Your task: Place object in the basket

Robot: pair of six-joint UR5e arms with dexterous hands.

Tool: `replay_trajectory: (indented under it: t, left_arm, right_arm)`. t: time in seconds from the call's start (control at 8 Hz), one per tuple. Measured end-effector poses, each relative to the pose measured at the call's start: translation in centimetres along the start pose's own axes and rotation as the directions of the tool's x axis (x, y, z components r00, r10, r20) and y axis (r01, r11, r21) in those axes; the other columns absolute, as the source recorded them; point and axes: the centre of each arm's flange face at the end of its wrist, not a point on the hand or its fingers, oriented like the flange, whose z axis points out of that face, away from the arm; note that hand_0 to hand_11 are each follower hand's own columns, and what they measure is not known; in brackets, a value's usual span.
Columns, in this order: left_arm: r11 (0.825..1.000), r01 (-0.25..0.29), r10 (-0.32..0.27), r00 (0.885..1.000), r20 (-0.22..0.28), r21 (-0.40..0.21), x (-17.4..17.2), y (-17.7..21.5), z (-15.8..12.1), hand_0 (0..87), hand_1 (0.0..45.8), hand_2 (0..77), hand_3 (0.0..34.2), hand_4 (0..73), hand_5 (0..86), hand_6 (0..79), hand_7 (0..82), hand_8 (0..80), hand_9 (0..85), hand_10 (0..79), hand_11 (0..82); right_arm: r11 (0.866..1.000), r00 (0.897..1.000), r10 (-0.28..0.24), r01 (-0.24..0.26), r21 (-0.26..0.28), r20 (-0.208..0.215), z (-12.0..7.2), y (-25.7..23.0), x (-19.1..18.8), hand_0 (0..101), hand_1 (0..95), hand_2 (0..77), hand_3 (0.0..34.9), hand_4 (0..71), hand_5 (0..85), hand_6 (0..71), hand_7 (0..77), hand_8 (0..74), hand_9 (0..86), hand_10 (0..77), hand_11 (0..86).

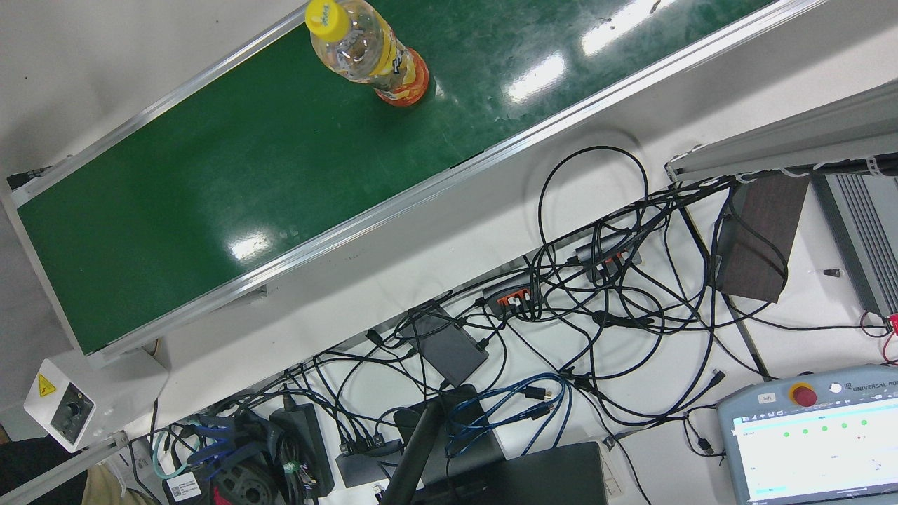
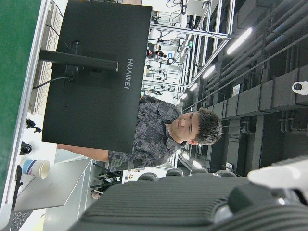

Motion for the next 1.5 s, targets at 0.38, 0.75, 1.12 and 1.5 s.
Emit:
replay_trajectory:
  t: [0.38, 0.75, 1.12, 1.5]
  left_arm:
    - [0.999, -0.035, 0.035, 0.999, 0.005, 0.03, 0.03, -0.02, -0.22, 63.0, 13.1, 0.0, 0.5, 0.5, 6.5, 0.0, 0.5, 0.5, 0.5, 0.0, 0.5]
    - [0.999, -0.049, 0.048, 0.999, -0.004, -0.014, 0.11, 0.3, 0.34, 63.2, 13.1, 0.0, 0.5, 0.5, 7.1, 0.0, 0.5, 0.5, 0.5, 0.5, 0.5]
    - [0.997, -0.06, 0.059, 0.998, -0.018, -0.041, 0.25, 0.49, 0.57, 63.0, 13.1, 0.0, 0.0, 0.5, 1.6, 0.0, 0.5, 0.5, 0.5, 0.5, 0.5]
    - [0.998, -0.061, 0.061, 0.998, -0.013, -0.007, 0.25, 0.23, 0.26, 64.5, 13.1, 0.0, 0.0, 0.5, 1.6, 0.0, 0.5, 0.5, 0.5, 0.5, 0.5]
  right_arm:
    - [1.0, 1.0, 0.0, 0.0, 0.0, 0.0, 0.0, 0.0, 0.0, 0, 0.0, 0.5, 0.0, 0.0, 0.0, 0.0, 0.5, 0.0, 0.0, 0.0, 0.0]
    - [1.0, 1.0, -0.001, 0.001, 0.0, 0.0, 0.0, 0.0, 0.0, 0, 0.0, 0.5, 0.0, 0.0, 0.0, 0.0, 0.5, 0.0, 0.0, 0.0, 0.0]
    - [1.0, 1.0, -0.001, 0.001, 0.001, 0.0, -0.01, -0.01, 0.0, 0, 0.0, 0.5, 0.0, 0.0, 0.0, 0.0, 0.5, 0.0, 0.0, 0.0, 0.0]
    - [1.0, 1.0, 0.0, 0.0, 0.0, 0.0, 0.0, 0.0, 0.0, 0, 0.0, 0.5, 0.0, 0.0, 0.0, 0.0, 0.5, 0.0, 0.0, 0.0, 0.0]
